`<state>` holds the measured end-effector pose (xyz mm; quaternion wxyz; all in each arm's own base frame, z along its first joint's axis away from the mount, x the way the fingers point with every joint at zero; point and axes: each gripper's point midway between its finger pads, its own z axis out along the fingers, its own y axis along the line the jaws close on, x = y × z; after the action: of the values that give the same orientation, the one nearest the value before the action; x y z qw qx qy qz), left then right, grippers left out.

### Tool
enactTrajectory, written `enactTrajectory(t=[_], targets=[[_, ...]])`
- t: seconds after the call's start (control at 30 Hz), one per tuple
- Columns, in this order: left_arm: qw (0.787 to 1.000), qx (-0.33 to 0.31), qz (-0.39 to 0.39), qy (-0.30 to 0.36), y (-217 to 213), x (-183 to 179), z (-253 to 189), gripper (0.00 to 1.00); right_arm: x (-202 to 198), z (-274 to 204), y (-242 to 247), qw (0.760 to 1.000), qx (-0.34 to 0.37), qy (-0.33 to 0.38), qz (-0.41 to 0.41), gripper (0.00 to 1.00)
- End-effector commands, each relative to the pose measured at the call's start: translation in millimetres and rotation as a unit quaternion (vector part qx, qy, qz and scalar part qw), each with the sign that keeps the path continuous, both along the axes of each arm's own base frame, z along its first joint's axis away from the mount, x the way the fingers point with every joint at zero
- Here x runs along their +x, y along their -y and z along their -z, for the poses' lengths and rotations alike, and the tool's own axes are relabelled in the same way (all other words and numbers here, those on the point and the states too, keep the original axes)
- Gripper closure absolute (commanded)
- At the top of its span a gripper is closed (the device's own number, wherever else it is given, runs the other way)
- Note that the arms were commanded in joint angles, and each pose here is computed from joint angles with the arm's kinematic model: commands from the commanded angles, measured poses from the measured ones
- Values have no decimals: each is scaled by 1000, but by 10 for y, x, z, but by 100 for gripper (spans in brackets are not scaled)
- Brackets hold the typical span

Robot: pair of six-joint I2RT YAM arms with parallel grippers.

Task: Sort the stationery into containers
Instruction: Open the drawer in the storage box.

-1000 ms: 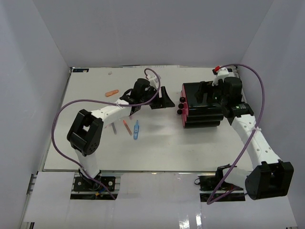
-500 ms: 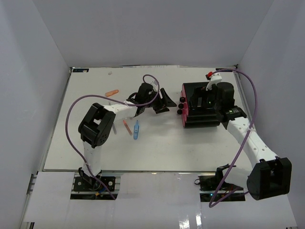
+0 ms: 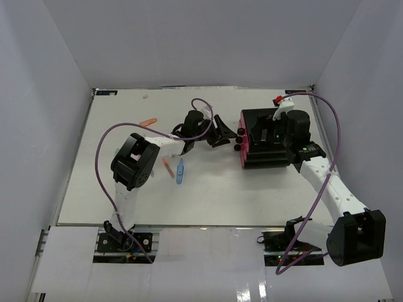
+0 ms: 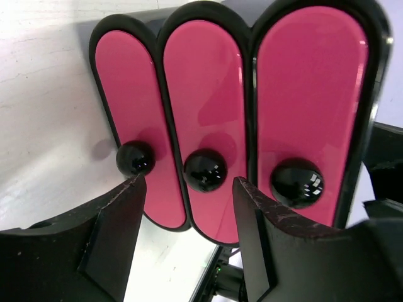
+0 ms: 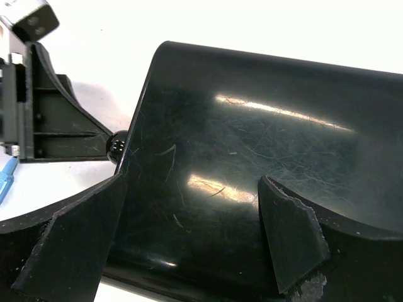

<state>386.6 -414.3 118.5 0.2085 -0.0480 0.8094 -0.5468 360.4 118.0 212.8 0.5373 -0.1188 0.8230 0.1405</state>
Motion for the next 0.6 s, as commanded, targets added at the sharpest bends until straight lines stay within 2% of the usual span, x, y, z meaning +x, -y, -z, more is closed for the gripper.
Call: enactTrajectory(t=[0.0, 0.57], targets=[[999, -29, 18, 16, 82, 30, -133, 33, -127, 233, -33, 999, 6, -42, -4, 9], [995, -69, 50, 43, 194, -25, -277, 40, -134, 254, -40, 999, 8, -43, -5, 8]])
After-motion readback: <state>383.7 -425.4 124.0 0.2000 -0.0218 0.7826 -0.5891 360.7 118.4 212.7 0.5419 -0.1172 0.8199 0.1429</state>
